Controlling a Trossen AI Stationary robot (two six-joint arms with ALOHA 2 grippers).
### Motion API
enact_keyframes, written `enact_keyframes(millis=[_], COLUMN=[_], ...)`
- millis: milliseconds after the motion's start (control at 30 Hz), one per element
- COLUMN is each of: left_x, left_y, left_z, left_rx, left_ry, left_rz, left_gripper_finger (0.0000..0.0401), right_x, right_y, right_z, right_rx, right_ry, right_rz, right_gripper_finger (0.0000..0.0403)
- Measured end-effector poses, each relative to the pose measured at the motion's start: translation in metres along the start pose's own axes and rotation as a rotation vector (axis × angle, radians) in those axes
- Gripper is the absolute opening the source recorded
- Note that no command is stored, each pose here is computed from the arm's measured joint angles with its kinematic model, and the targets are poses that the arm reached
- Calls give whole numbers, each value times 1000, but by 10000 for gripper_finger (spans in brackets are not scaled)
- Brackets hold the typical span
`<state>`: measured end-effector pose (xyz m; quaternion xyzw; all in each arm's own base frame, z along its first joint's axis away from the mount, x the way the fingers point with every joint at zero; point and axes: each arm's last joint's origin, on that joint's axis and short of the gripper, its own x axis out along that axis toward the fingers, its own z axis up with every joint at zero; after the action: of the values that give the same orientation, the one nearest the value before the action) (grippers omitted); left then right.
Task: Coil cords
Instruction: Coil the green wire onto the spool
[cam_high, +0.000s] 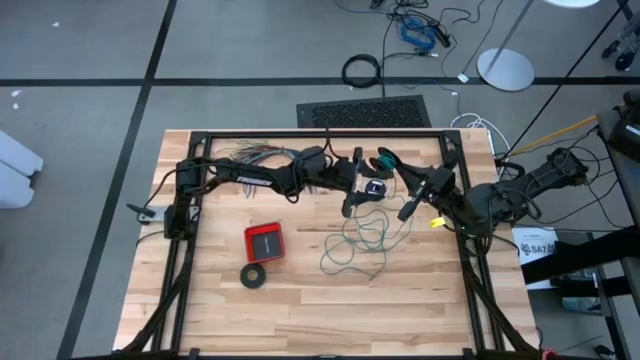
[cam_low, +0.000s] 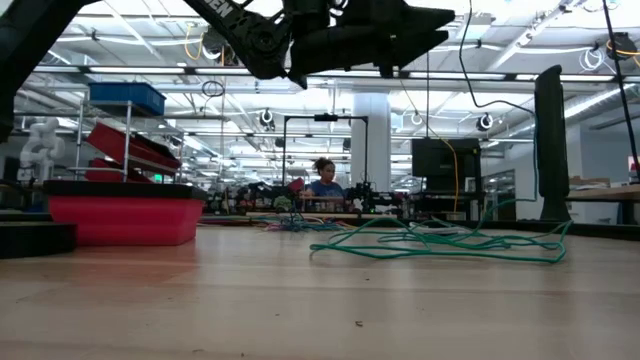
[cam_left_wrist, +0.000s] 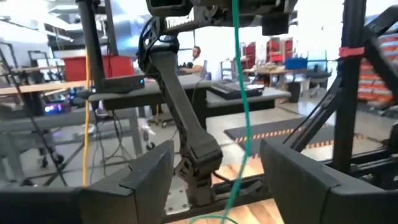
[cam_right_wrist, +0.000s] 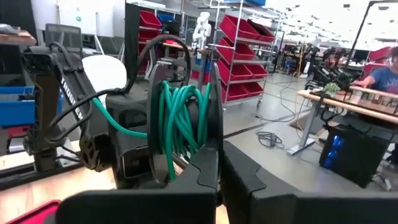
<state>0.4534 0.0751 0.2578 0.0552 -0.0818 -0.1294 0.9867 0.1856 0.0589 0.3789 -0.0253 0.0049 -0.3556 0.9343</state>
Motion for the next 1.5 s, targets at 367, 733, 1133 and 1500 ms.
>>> enact_keyframes(millis=[367, 733, 1133, 1500], left_x=[18, 19, 16, 3], left_y=[6, 10, 17, 41], left_z=[-4, -24, -27, -30], left_rx=[34, 19, 13, 5], left_ry=[96, 82, 91, 118], left_rz=[24, -12, -24, 56], left_gripper_finger=[246, 246, 246, 189], right_x=[3, 3, 4, 3], right_y=[7, 6, 7, 8], right_z=[-4, 3, 3, 3], right_rx=[-123, -60, -128, -177], right_ry=[8, -26, -29, -31], right_rz=[0, -9, 9, 17], right_gripper_finger=[0, 0, 0, 0])
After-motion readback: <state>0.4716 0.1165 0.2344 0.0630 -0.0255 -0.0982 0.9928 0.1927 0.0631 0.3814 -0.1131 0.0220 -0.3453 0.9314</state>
